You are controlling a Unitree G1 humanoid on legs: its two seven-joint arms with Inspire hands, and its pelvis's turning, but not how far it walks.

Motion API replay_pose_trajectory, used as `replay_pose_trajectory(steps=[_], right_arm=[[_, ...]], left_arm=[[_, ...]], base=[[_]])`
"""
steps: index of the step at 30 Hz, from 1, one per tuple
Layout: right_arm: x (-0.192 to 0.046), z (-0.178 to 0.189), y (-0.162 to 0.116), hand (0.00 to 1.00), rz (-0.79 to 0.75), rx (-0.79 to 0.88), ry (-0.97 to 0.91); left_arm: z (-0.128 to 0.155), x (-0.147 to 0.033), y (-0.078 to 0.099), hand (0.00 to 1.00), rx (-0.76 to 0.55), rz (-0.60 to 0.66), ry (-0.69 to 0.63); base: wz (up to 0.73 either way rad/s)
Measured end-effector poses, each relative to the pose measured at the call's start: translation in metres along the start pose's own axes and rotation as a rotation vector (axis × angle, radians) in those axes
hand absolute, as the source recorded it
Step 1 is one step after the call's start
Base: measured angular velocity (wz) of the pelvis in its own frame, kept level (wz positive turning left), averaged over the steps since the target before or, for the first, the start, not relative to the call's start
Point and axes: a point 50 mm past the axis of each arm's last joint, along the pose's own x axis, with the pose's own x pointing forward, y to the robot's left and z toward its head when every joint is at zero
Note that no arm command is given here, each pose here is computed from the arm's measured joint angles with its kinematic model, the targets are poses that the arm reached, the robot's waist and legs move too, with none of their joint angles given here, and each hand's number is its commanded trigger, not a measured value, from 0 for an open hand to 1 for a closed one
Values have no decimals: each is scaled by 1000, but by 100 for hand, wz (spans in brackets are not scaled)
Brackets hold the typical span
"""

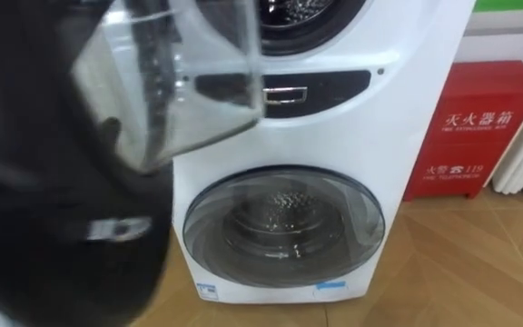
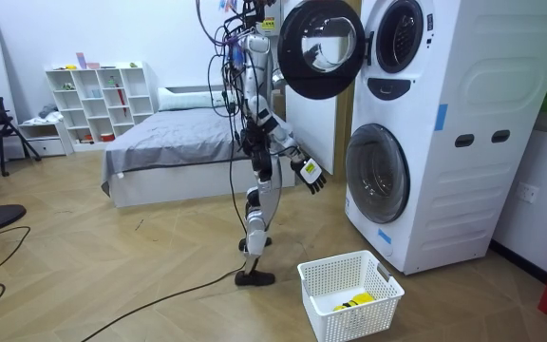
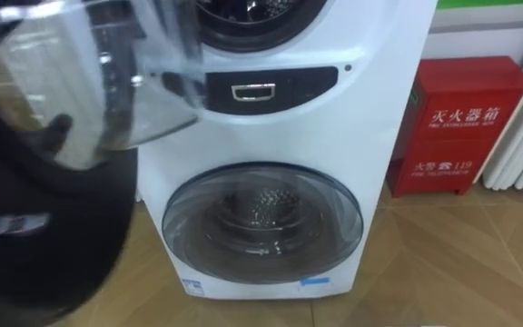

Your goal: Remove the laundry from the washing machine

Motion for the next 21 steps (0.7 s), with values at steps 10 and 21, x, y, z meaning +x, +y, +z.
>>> replay_pose_trajectory(steps=[10, 21], right_arm=[[17, 31, 20, 0, 133, -100, -44], [22, 35, 15, 0, 106, -125, -21]], left_arm=[[34, -14, -86, 0, -372, -354, 63], [73, -80, -168, 0, -676, -1066, 57]], base=[[7], [-22]])
